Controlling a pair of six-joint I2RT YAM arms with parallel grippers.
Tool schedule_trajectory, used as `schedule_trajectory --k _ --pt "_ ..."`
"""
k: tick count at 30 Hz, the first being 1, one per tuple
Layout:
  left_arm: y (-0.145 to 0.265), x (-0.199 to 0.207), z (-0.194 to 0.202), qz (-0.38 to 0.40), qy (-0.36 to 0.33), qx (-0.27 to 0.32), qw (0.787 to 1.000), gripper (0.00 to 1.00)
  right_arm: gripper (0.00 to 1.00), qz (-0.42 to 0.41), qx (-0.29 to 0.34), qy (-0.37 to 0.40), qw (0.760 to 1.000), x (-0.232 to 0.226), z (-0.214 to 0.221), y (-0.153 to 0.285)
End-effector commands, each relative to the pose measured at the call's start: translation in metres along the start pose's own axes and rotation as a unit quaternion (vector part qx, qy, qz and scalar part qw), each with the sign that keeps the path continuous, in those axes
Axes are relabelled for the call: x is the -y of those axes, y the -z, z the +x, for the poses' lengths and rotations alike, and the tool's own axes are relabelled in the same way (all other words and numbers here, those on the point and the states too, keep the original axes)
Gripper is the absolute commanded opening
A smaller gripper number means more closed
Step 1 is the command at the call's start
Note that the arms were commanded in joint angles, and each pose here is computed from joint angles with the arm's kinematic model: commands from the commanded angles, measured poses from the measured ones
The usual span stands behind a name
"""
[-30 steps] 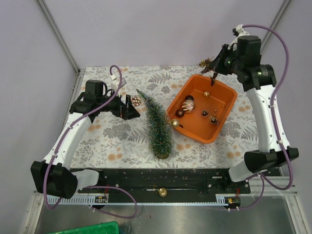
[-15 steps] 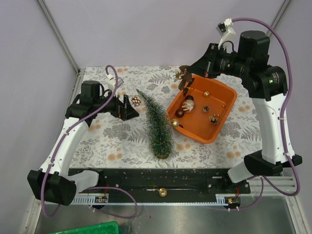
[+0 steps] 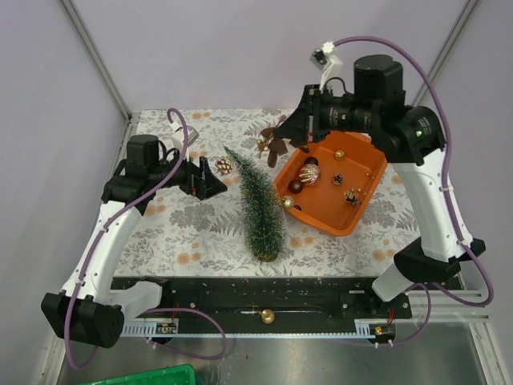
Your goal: Decorate the small christmas tree
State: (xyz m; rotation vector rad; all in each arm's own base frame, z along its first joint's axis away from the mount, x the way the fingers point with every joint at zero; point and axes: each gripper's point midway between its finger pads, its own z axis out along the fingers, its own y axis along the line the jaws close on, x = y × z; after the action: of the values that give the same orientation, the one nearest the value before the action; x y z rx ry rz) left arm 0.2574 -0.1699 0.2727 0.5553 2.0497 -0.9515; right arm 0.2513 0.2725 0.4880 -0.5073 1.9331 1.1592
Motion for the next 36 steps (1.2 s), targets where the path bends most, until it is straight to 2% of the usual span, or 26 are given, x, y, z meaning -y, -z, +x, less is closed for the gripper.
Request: schedule_trajectory --k 1,11,21,30,36 --pt "0.002 0.004 -0.009 0.005 -0.012 0.021 1.000 0.99 0.02 0.001 -0.041 0.003 0.999 -0.015 0.028 -0.018" --pt "0.005 0.008 -0.012 0.011 -0.020 0.023 0.999 0.99 0.06 0.013 -0.102 -0.031 0.994 -0.009 0.095 -0.026" --pt "0.004 0.009 -0.011 0.017 -0.013 0.022 1.000 0.99 0.09 -0.018 -0.099 -0.019 0.995 -0.034 0.096 -0.013" --pt "0.000 0.012 -0.009 0.025 -0.009 0.022 0.999 0.99 0.12 -0.037 -0.155 -0.007 0.987 -0.048 0.131 -0.030" --pt "-0.002 0.013 -0.010 0.027 -0.012 0.021 0.999 0.99 0.30 -0.039 -0.187 0.008 0.982 -0.056 0.149 -0.037"
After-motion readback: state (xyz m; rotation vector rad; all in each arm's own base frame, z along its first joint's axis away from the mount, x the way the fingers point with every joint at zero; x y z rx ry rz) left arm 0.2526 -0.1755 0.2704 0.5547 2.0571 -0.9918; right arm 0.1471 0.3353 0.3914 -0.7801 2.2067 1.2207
